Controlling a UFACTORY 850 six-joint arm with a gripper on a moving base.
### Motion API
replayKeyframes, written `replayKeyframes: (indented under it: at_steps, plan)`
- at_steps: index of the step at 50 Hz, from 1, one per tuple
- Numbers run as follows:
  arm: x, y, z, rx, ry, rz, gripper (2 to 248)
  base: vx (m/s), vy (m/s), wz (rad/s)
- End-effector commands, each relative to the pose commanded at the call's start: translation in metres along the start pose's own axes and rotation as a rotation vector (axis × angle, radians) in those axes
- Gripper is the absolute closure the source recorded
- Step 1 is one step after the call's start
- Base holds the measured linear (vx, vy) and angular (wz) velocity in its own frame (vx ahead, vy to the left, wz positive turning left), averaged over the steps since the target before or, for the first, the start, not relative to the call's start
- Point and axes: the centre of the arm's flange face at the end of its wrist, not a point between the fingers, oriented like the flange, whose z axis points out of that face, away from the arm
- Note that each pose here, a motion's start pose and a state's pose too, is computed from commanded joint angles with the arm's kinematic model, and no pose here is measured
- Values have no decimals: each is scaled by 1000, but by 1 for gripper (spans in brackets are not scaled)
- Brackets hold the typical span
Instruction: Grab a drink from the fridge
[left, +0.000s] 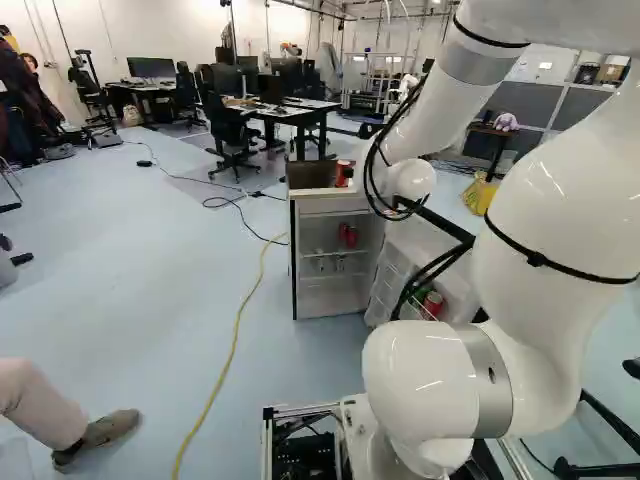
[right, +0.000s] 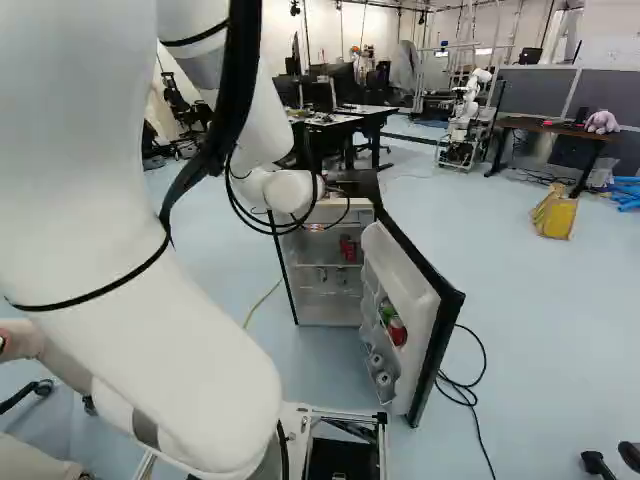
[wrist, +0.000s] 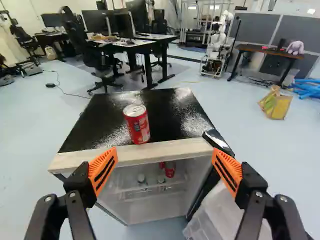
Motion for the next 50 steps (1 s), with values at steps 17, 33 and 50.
replayKeyframes:
  at_steps: [17, 33, 50]
  plan:
    - [6, 27, -3, -80, -60, 60, 3, 0, 0, 0]
    - [15, 51, -8, -151, -110, 123, 3, 0, 0, 0]
    - [23, 76, -15, -217, -174, 197, 3, 0, 0, 0]
